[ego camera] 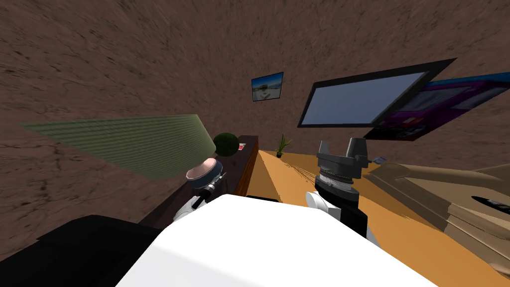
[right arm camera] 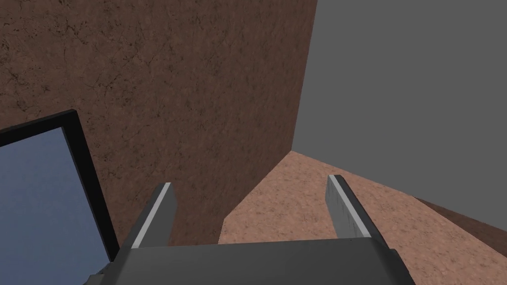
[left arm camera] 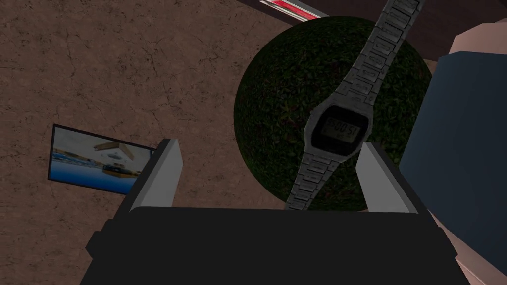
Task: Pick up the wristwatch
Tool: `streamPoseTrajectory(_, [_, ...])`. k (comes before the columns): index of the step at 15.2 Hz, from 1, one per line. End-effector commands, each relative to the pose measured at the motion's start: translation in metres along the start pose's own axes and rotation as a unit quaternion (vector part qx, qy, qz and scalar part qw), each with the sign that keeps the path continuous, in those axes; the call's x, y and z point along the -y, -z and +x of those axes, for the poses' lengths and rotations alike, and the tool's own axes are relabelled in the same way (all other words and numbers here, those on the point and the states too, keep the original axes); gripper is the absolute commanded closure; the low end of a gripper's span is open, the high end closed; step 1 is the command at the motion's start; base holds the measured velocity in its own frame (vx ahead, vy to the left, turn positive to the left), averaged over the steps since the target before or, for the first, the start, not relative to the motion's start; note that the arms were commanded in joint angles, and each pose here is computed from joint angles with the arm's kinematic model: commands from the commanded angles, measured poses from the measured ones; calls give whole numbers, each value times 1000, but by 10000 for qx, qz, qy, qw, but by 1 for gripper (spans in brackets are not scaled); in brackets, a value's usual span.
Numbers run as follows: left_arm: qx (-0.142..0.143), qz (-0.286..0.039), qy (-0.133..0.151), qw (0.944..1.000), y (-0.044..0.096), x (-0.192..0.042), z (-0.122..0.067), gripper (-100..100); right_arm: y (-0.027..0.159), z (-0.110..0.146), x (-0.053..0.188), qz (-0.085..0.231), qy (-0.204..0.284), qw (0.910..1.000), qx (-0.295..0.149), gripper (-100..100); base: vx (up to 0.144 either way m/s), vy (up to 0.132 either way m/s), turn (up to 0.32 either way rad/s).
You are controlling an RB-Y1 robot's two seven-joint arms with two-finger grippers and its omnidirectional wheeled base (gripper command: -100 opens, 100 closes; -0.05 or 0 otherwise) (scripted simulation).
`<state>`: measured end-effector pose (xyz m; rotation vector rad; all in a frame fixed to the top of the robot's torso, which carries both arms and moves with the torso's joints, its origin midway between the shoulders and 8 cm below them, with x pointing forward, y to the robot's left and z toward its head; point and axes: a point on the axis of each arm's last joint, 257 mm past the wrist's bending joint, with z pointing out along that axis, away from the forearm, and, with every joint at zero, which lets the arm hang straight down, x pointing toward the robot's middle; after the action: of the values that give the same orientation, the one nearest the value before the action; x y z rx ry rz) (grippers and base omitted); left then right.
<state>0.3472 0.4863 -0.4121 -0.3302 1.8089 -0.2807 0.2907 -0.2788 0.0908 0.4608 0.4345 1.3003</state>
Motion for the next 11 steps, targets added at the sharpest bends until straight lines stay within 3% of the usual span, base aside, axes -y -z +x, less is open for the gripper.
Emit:
streamPoseTrajectory(1, [-126,-107,-111,9998,5,-12,5,-100,0,0,0,0,0,10000,0,0,-27,37,-141])
streamPoseTrajectory(6, [-400,-341,-356,9980,18,-42,14,-100,0,0,0,0,0,10000,0,0,-26,37,-188])
streamPoseTrajectory(10, [-397,-339,-355,9980,18,-41,14,-100,0,0,0,0,0,10000,0,0,-13,33,-52])
streamPoseTrajectory(11, [-397,-339,-355,9980,18,-41,14,100,0,0,0,0,0,10000,0,0,-2,5,-1])
